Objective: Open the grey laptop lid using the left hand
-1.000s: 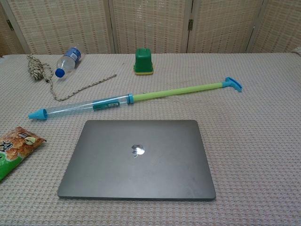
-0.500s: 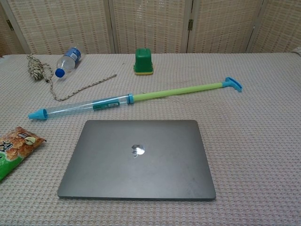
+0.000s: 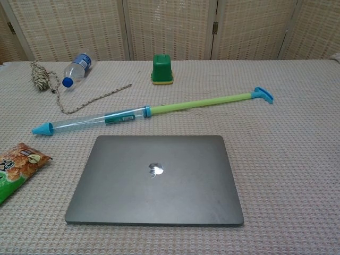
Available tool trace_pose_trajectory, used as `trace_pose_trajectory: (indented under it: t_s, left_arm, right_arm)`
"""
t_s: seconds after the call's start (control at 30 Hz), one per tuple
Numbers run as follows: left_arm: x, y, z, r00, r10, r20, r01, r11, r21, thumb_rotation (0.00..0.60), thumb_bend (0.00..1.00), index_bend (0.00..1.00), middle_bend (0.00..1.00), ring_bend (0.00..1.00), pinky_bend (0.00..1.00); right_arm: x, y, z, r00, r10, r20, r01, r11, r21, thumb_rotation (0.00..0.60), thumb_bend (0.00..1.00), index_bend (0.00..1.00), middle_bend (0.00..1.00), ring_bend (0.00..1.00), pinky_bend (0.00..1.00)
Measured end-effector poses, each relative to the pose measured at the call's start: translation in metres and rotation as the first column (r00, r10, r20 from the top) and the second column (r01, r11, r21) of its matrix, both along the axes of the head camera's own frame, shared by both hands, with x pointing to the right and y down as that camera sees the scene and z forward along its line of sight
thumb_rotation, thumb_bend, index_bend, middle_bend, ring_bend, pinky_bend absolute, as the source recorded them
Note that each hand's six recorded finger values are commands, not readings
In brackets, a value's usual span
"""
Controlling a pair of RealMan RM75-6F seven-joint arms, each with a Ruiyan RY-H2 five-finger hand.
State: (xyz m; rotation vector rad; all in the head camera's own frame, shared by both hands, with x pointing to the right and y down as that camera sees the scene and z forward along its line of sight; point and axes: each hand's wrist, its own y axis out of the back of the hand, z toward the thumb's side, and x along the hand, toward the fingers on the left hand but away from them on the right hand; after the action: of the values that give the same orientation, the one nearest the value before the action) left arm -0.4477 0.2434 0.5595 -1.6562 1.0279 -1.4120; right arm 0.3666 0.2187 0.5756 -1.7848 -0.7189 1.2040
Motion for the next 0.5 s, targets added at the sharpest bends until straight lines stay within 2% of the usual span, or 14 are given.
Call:
trace_pose_trajectory:
  t_s: [0.17,0.3,0.4,0.5]
  left_arm:
    - [0.008,-0.002,0.001,0.999,0.018,-0.041,-0.018,1.000,-0.008,0.600,0.18,0.11,0.09,0.07,0.00]
    - [0.030,-0.009,0.002,0.990,0.094,-0.100,-0.096,0.995,-0.007,0.600,0.18,0.11,0.09,0.07,0.00]
    - [0.060,-0.017,0.005,0.968,0.193,-0.163,-0.196,0.981,-0.003,0.600,0.18,0.11,0.09,0.07,0.00]
    - [0.094,-0.025,0.008,0.927,0.301,-0.225,-0.308,0.951,0.005,0.600,0.18,0.10,0.09,0.07,0.00]
  right_arm:
    - [-0.006,0.003,0.003,1.000,-0.021,0.007,0.021,1.000,-0.015,0.600,0.40,0.00,0.00,0.11,0.01]
    - [0.002,0.003,0.002,1.000,0.008,-0.004,-0.008,1.000,-0.009,0.600,0.40,0.00,0.00,0.11,0.01]
    - [0.004,0.004,0.002,1.000,0.013,-0.007,-0.013,1.000,-0.007,0.600,0.40,0.00,0.00,0.11,0.01]
    - [0.005,0.005,0.001,1.000,0.015,-0.010,-0.015,1.000,-0.004,0.600,0.40,0.00,0.00,0.11,0.01]
